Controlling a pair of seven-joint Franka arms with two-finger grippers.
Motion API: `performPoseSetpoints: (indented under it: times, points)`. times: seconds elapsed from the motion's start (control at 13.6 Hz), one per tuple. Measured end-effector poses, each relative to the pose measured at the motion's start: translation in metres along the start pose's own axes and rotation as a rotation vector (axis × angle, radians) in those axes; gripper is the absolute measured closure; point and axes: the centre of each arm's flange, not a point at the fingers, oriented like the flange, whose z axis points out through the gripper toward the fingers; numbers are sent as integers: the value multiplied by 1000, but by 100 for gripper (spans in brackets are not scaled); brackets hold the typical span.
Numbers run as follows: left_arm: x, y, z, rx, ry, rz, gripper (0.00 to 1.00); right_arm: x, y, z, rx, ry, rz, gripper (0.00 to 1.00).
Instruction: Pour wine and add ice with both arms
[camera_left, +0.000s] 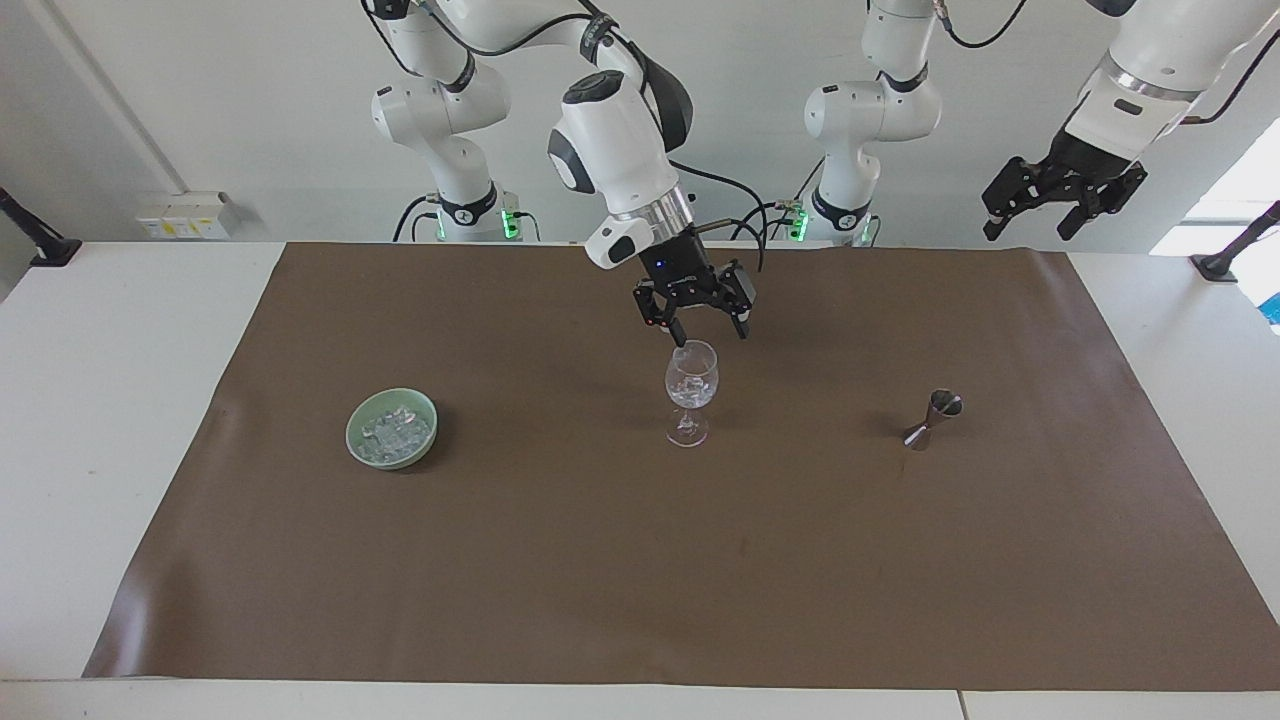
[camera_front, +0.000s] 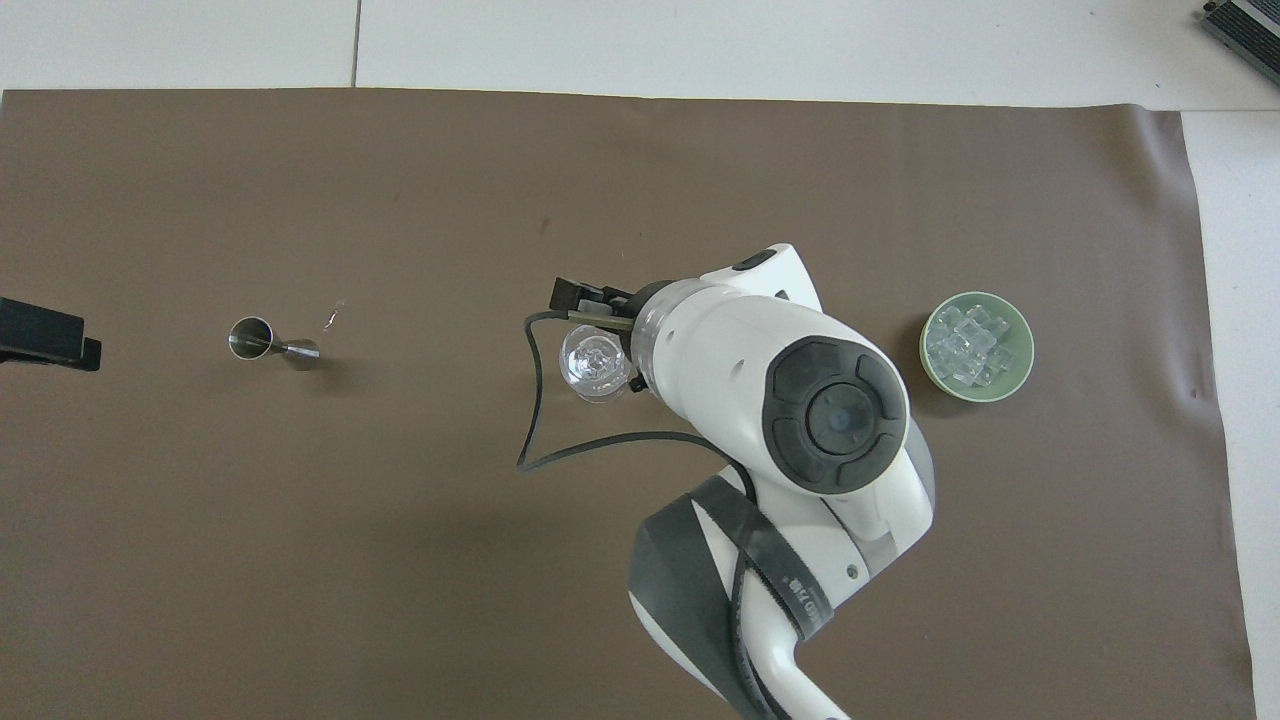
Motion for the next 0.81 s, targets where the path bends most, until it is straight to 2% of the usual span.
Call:
performPoseSetpoints:
  times: [0.15, 0.37, 0.59, 0.81]
  points:
    - [0, 0, 0, 0, 3, 0, 0, 31, 35, -38, -64, 14, -31, 0]
    - [1, 1, -1, 0, 7, 5, 0, 50, 77, -77, -149, -7, -57, 0]
    - [1, 1, 2, 0, 1, 18, 0, 62, 110, -92, -214, -49, -57, 0]
    - [1, -1, 2, 0, 3, 21, 0, 91, 162, -96, -263, -78, -43, 0]
